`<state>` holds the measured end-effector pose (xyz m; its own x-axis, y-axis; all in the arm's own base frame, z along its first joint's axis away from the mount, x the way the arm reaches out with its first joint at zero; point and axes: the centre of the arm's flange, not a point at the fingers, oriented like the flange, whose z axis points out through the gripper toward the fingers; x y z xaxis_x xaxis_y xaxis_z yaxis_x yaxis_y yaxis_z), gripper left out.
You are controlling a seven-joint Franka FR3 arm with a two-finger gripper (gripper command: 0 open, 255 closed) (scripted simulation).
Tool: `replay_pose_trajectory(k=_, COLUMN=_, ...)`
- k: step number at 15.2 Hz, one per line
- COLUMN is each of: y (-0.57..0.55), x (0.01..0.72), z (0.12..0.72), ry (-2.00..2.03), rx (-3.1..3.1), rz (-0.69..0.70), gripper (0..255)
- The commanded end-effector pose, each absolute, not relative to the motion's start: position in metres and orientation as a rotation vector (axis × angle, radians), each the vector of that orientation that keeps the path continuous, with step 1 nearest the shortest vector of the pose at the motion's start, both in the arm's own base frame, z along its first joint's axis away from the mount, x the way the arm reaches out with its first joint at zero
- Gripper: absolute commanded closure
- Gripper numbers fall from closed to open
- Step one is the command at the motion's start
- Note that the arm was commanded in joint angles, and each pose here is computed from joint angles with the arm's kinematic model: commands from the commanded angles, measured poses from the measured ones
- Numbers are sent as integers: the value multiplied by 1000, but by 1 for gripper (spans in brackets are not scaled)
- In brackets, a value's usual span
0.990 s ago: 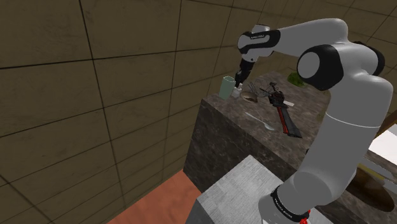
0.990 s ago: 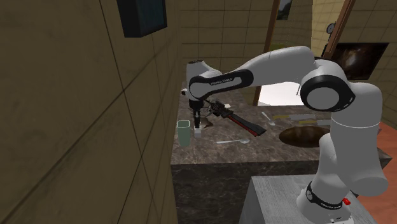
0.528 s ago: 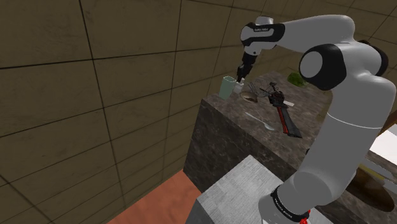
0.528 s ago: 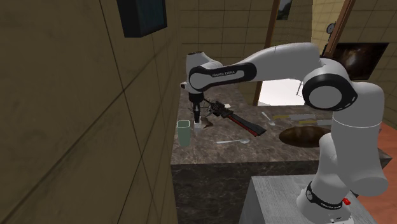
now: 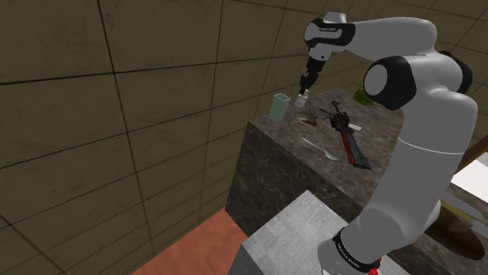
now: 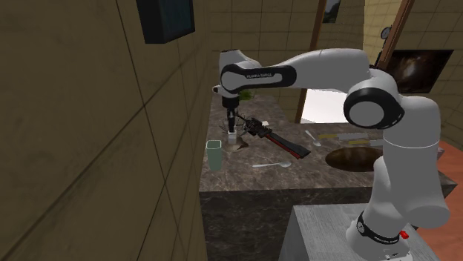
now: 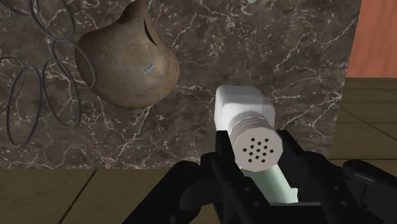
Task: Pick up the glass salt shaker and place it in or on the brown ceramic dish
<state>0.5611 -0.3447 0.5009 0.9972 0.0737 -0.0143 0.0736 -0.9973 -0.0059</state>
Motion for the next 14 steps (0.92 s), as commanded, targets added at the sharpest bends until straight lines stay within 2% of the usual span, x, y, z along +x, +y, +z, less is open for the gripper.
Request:
replay_pose_trajectory(k=1, y=-368, x=559, z=505, ry=-117, rx=-3134, rz=23, gripper=255)
replay_pose_trajectory(k=9, y=-477, x=543, z=532, ry=-117, rx=-3134, rz=23, gripper=255)
replay_pose_trajectory(k=14, y=-477, x=543, z=506, ry=-117, rx=-3134, rz=23, gripper=255)
